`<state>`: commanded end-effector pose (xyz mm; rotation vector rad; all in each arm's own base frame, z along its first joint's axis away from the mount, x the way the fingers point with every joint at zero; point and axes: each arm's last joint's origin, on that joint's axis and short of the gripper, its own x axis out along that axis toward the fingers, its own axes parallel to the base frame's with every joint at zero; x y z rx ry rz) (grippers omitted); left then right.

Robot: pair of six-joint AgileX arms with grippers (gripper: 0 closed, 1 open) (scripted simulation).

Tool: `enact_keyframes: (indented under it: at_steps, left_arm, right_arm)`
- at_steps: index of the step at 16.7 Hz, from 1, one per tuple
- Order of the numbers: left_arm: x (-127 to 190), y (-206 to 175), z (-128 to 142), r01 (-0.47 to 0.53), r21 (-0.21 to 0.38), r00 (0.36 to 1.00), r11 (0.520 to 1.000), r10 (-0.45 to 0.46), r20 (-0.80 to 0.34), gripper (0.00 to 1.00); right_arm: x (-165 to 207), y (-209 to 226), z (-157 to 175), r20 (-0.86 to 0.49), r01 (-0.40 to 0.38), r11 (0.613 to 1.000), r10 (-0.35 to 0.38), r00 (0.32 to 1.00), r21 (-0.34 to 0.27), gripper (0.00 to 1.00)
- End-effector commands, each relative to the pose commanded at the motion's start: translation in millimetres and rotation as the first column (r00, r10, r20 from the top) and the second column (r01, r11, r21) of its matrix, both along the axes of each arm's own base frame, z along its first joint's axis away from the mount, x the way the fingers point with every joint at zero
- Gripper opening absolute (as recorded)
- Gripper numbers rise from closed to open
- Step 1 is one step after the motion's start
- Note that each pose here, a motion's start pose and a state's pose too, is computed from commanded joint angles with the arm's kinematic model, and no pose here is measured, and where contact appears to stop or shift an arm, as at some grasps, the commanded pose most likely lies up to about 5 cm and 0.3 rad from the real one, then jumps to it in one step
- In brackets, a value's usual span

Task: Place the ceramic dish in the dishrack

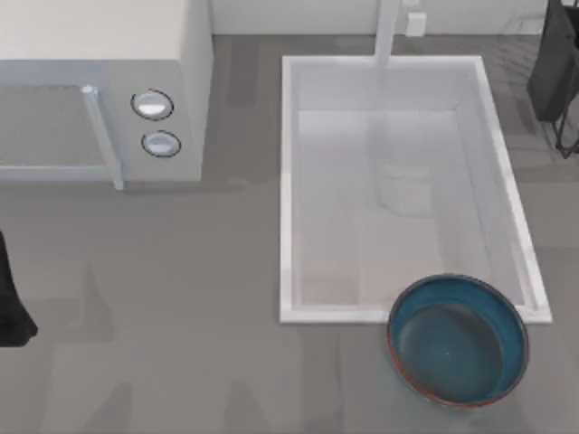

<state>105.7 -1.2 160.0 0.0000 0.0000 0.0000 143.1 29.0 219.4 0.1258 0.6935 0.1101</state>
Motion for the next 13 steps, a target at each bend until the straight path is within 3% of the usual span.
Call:
enact_keyframes:
  at_steps: [2,6,10,13]
  left_arm:
    - [0.0,0.0,0.0,0.0,0.0,1.0,1.0,0.0,0.0,1.0]
    - [0.0,0.0,0.0,0.0,0.0,1.0,1.0,0.0,0.0,1.0]
    - [0.0,0.0,0.0,0.0,0.0,1.0,1.0,0.0,0.0,1.0]
    - [0.0,0.0,0.0,0.0,0.0,1.0,1.0,0.0,0.0,1.0]
  right_arm:
    - [18.1,12.8,6.4,-0.196,-0.012,1.0,0.01,0.981,-0.009,1.0]
    - [51.2,42.4,14.3,-0.49,-0.03,0.998,-0.001,0.872,-0.056,1.0]
    - [76.6,69.9,12.9,-0.659,-0.048,0.992,-0.043,0.751,-0.12,1.0]
    - [85.6,81.3,11.8,-0.707,-0.057,0.987,-0.065,0.704,-0.147,1.0]
